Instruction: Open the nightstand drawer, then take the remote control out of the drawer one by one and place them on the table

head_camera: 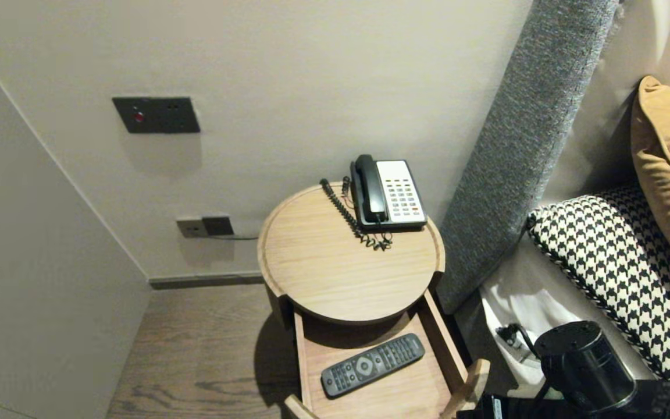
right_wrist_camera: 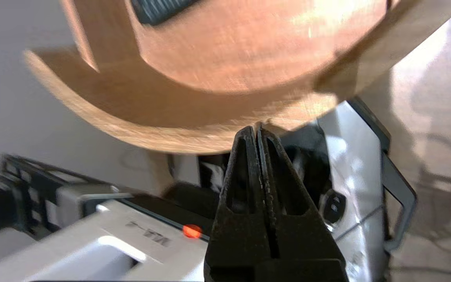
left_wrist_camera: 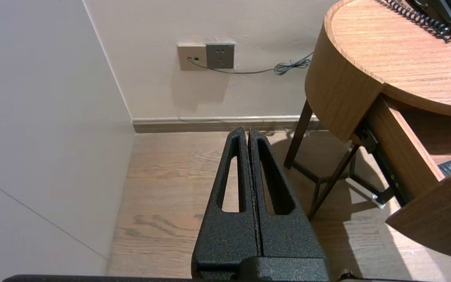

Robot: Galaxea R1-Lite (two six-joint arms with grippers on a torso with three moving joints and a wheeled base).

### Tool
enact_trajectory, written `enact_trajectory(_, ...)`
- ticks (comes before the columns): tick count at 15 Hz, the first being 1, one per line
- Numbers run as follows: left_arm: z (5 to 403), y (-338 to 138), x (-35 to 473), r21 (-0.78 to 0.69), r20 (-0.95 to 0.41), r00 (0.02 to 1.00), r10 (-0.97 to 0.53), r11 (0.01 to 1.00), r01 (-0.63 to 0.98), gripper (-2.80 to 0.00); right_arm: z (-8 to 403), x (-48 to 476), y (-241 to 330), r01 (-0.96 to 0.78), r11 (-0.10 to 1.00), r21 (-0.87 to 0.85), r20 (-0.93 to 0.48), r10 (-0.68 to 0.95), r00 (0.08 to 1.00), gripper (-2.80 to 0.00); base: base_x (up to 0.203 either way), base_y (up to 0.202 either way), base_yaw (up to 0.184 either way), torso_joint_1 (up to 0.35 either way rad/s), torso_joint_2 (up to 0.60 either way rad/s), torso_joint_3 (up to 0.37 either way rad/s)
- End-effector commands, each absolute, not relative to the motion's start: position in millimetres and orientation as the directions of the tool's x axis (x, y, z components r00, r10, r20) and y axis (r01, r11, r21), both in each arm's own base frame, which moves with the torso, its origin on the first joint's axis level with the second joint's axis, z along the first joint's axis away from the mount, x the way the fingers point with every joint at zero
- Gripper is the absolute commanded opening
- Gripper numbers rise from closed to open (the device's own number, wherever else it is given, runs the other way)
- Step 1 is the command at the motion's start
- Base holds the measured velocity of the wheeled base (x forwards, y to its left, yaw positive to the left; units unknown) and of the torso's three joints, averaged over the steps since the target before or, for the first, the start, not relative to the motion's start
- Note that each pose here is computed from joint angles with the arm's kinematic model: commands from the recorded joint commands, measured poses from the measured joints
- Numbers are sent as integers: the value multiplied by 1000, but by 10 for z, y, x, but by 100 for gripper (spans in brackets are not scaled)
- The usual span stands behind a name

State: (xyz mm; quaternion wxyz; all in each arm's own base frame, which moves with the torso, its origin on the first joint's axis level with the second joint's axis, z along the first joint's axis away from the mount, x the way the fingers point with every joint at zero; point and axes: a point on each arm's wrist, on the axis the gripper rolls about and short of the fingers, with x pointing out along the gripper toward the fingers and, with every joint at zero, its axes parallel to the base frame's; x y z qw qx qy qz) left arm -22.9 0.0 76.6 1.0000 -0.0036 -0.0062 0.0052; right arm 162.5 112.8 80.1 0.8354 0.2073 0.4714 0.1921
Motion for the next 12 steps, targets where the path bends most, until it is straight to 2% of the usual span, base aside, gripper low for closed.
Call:
enact_trajectory(1, 766, 0, -228, -8, 11, 1000, 10, 1000, -10, -280, 1042, 1591, 1079, -146, 807, 573, -624, 544, 561, -280, 0, 0, 0, 0, 0, 0)
enact_trajectory(3, 766, 0, -229, -8, 12, 1000, 12, 1000, -12, -280, 1226, 1586, 1022, -120, 816, 565, -609, 511, 606, -280, 0, 0, 0, 0, 0, 0)
enact_trajectory(6, 766, 0, -228, -8, 12, 1000, 11, 1000, -11, -280, 1718, 1622, 985, -81, 842, 533, -643, 465, 609, -280, 0, 0, 0, 0, 0, 0)
enact_trajectory(9, 767, 0, -228, -8, 12, 1000, 12, 1000, -12, -280, 2247, 1628, 888, -111, 878, 466, -656, 427, 622, -280, 0, 0, 0, 0, 0, 0)
enact_trajectory(12, 766, 0, -229, -8, 12, 1000, 12, 1000, -12, -280, 2433, 1597, 826, -189, 913, 361, -688, 398, 607, -280, 0, 0, 0, 0, 0, 0)
